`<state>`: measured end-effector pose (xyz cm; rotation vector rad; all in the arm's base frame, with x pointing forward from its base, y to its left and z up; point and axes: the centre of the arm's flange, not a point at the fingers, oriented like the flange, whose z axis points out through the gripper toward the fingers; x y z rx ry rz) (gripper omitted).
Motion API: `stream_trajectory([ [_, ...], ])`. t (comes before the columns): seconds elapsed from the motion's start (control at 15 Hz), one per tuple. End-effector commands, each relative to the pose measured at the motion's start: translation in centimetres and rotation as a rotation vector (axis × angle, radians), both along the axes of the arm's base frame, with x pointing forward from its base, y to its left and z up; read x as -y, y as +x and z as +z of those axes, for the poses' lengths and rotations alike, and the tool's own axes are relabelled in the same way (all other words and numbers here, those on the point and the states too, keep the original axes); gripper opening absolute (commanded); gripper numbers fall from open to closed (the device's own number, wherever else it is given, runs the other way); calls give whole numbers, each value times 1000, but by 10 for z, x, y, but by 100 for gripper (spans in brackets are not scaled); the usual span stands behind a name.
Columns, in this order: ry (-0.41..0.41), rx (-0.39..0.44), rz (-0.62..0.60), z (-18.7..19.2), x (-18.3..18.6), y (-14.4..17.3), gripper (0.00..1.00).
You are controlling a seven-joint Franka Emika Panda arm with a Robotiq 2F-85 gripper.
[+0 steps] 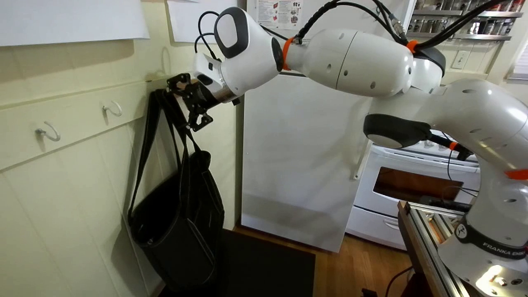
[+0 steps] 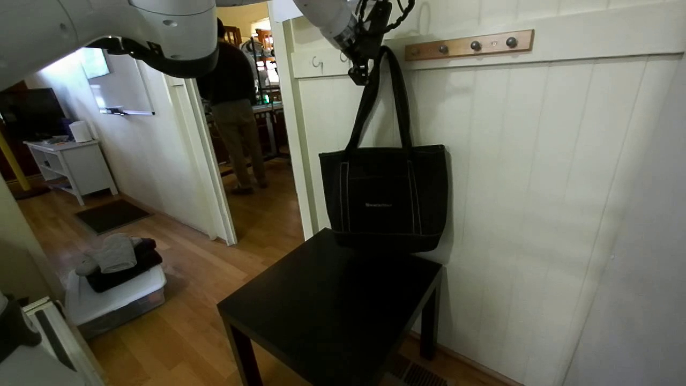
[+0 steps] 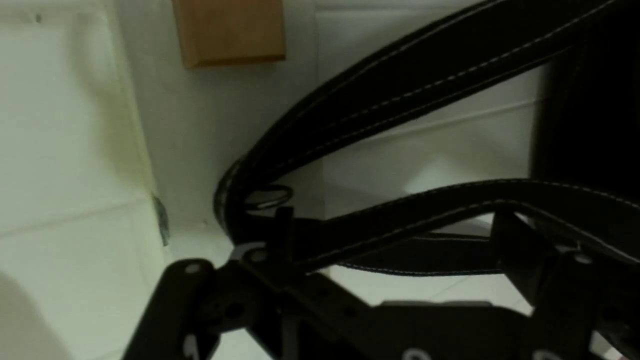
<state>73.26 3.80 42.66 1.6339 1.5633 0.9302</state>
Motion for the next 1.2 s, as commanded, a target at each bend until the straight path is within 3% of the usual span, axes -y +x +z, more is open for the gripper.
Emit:
stream_trajectory([
  [0.0, -19, -136, 50, 17, -5, 68, 100],
  [0.8, -83, -403, 109, 18, -6, 25, 100],
  [1.13, -108, -474, 65, 0, -9, 19, 100],
])
